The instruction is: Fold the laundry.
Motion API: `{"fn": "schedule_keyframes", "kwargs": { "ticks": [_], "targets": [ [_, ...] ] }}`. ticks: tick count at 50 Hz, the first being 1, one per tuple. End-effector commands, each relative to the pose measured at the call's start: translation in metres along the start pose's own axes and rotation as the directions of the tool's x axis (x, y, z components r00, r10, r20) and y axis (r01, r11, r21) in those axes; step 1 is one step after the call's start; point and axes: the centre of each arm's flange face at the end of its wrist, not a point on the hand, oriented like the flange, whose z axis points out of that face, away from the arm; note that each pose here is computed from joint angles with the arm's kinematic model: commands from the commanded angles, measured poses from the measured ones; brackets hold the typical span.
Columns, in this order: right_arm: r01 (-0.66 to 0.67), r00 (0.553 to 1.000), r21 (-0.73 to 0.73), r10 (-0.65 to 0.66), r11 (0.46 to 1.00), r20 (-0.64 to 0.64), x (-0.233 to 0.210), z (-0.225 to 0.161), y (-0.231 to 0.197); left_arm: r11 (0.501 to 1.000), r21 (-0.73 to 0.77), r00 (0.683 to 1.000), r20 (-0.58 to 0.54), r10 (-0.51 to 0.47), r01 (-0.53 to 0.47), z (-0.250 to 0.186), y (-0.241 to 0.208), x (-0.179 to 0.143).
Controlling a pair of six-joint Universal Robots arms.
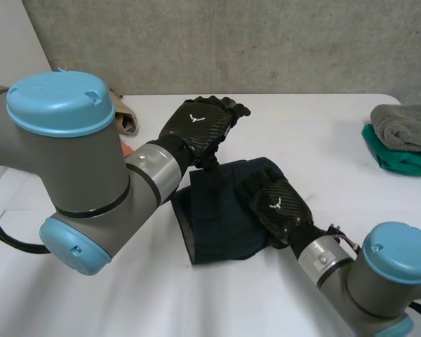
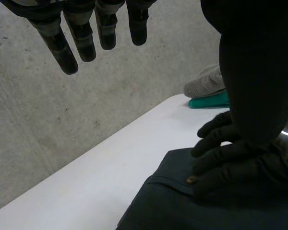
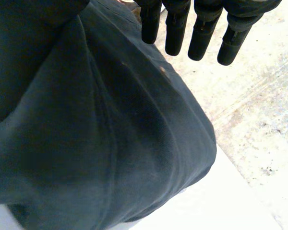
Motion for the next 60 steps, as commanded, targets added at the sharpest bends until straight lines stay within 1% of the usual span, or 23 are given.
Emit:
{"fn": "schedule_keyframes", "kwargs": {
  "ticks": [1, 10, 17, 25, 29, 30, 32, 33, 36, 37, 40, 41, 44, 45, 48, 49, 52, 53, 56, 57, 59, 60],
  "targets": [
    [-0.007, 1.0, 0.012, 0.007, 1.0, -0.009, 0.005, 0.016, 0.002, 1.0, 0.0, 1.0, 0.001, -0.003, 0.003, 0.0, 0.0, -0.001],
    [-0.028, 0.999, -0.023, 0.027, 0.999, -0.016, 0.009, 0.037, 0.005, 1.0, -0.009, 1.0, 0.003, -0.006, 0.006, 0.0, 0.003, -0.002],
    [-0.065, 0.998, -0.06, 0.066, 0.996, 0.007, 0.014, 0.048, 0.006, 1.0, -0.009, 1.0, 0.003, -0.006, 0.006, -0.001, 0.003, -0.002],
    [-0.07, 0.996, 0.004, 0.07, 0.998, -0.051, 0.037, 0.064, -0.008, 1.0, 0.001, 1.0, 0.006, -0.005, 0.005, -0.001, 0.0, -0.003],
    [-0.065, 0.994, 0.077, 0.071, 0.995, -0.084, 0.056, 0.075, -0.029, 1.0, 0.009, 1.0, 0.005, -0.004, 0.004, 0.0, -0.003, -0.003],
    [-0.062, 0.992, 0.115, 0.074, 0.991, -0.103, 0.067, 0.079, -0.041, 1.0, 0.01, 1.0, 0.005, -0.004, 0.003, 0.0, -0.003, -0.003],
    [-0.061, 0.988, 0.143, 0.079, 0.988, -0.129, 0.083, 0.082, -0.05, 1.0, 0.021, 1.0, 0.005, -0.001, 0.001, 0.0, -0.007, -0.003],
    [-0.057, 0.983, 0.161, 0.084, 0.985, -0.165, 0.105, 0.084, -0.054, 1.0, 0.026, 1.0, 0.004, 0.0, 0.0, 0.0, -0.008, -0.003],
    [-0.04, 0.971, 0.184, 0.082, 0.982, -0.225, 0.144, 0.084, -0.056, 0.999, 0.046, 1.0, 0.002, 0.004, -0.005, 0.0, -0.015, -0.002],
    [-0.026, 0.966, 0.206, 0.078, 0.978, -0.247, 0.166, 0.083, -0.059, 0.999, 0.049, 1.0, 0.001, 0.005, -0.005, 0.0, -0.016, -0.002],
    [-0.002, 0.955, 0.241, 0.073, 0.971, -0.288, 0.199, 0.082, -0.064, 0.998, 0.068, 1.0, -0.004, 0.006, -0.006, 0.0, -0.022, -0.001],
    [0.005, 0.944, 0.259, 0.08, 0.966, -0.319, 0.222, 0.08, -0.064, 0.997, 0.071, 1.0, -0.005, 0.007, -0.007, 0.0, -0.023, 0.0],
    [0.016, 0.923, 0.279, 0.093, 0.96, -0.374, 0.262, 0.073, -0.058, 0.996, 0.086, 1.0, -0.011, 0.011, -0.01, -0.001, -0.028, 0.002],
    [0.015, 0.908, 0.285, 0.107, 0.959, -0.406, 0.287, 0.068, -0.05, 0.996, 0.087, 1.0, -0.011, 0.011, -0.01, -0.001, -0.028, 0.002],
    [0.007, 0.887, 0.296, 0.131, 0.955, -0.443, 0.322, 0.058, -0.034, 0.995, 0.097, 1.0, -0.018, 0.013, -0.011, -0.003, -0.032, 0.005],
    [0.0, 0.878, 0.306, 0.146, 0.952, -0.456, 0.342, 0.051, -0.023, 0.995, 0.099, 1.0, -0.02, 0.014, -0.012, -0.004, -0.033, 0.005],
    [-0.003, 0.875, 0.324, 0.159, 0.946, -0.457, 0.367, 0.045, -0.006, 0.994, 0.107, 0.999, -0.031, 0.017, -0.014, -0.005, -0.034, 0.01],
    [-0.008, 0.876, 0.331, 0.167, 0.944, -0.453, 0.379, 0.042, 0.011, 0.994, 0.109, 0.999, -0.034, 0.018, -0.014, -0.005, -0.034, 0.011],
    [-0.018, 0.874, 0.336, 0.178, 0.942, -0.452, 0.394, 0.039, 0.039, 0.994, 0.106, 0.999, -0.039, 0.018, -0.014, -0.006, -0.033, 0.014],
    [-0.026, 0.87, 0.336, 0.187, 0.942, -0.456, 0.402, 0.036, 0.06, 0.994, 0.105, 0.999, -0.042, 0.018, -0.014, -0.006, -0.033, 0.015],
    [-0.041, 0.866, 0.335, 0.2, 0.941, -0.457, 0.408, 0.032, 0.083, 0.995, 0.097, 0.999, -0.041, 0.017, -0.013, -0.006, -0.03, 0.015],
    [-0.053, 0.859, 0.336, 0.215, 0.94, -0.466, 0.413, 0.028, 0.103, 0.995, 0.094, 0.999, -0.043, 0.017, -0.013, -0.006, -0.029, 0.015]
  ]
}}
